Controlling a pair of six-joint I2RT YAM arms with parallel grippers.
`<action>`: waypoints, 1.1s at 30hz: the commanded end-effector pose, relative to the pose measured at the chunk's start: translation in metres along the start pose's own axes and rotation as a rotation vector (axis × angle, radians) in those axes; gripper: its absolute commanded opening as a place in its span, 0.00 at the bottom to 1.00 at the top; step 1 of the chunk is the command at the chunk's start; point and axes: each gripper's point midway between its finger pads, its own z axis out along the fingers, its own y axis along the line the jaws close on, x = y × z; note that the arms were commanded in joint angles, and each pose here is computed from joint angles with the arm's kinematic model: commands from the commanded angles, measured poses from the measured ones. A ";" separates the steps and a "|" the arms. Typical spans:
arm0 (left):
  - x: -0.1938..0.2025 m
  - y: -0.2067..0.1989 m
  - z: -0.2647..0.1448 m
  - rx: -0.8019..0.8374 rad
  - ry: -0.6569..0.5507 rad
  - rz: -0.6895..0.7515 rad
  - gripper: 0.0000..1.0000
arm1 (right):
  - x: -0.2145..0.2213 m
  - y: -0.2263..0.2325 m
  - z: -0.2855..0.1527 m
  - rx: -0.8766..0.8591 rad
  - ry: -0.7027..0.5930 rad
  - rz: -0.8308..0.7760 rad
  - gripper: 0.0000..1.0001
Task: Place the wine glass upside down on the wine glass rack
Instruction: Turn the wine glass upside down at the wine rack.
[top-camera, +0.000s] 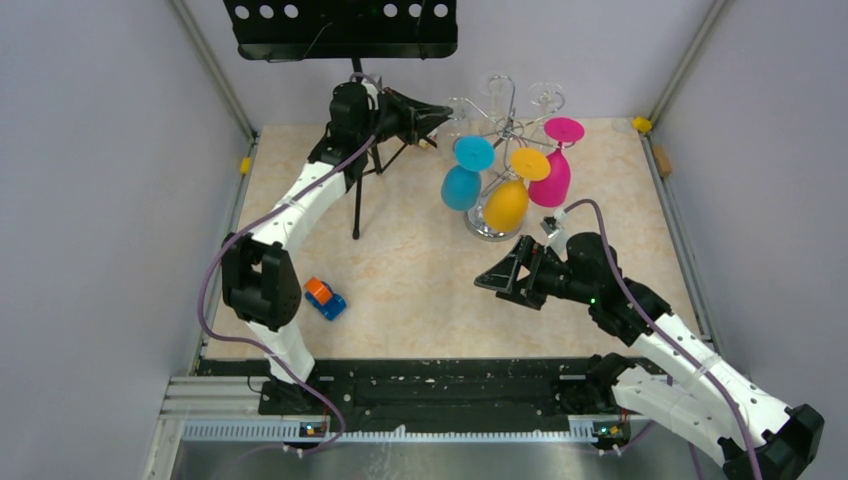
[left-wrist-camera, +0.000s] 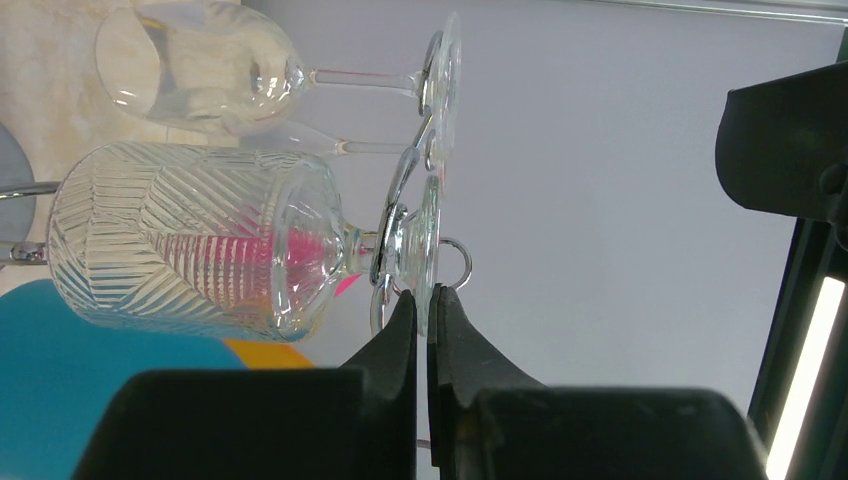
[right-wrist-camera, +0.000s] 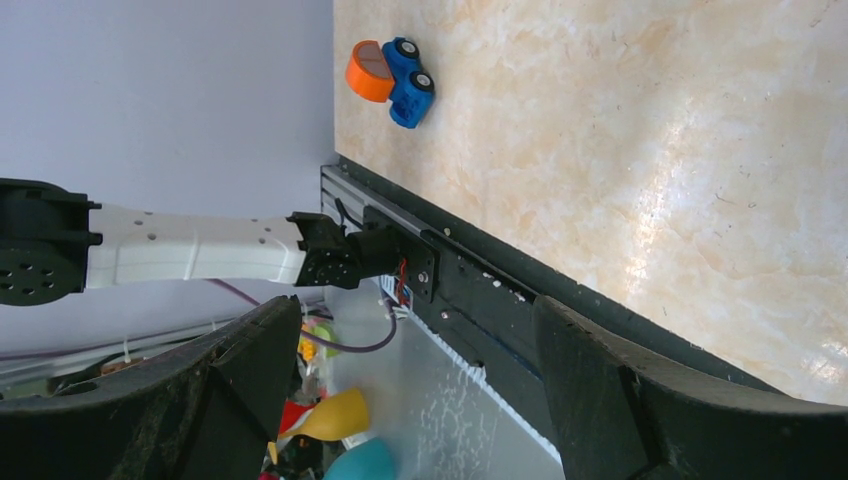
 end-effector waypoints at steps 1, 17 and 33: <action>0.022 -0.063 -0.027 0.160 0.026 0.120 0.01 | -0.004 0.013 -0.001 -0.045 -0.013 -0.019 0.87; 0.028 -0.065 -0.043 0.144 0.003 0.175 0.55 | -0.003 0.012 -0.003 -0.037 -0.015 -0.021 0.87; -0.008 -0.045 -0.115 -0.001 -0.214 0.426 0.86 | 0.001 0.002 -0.005 0.007 0.000 -0.025 0.87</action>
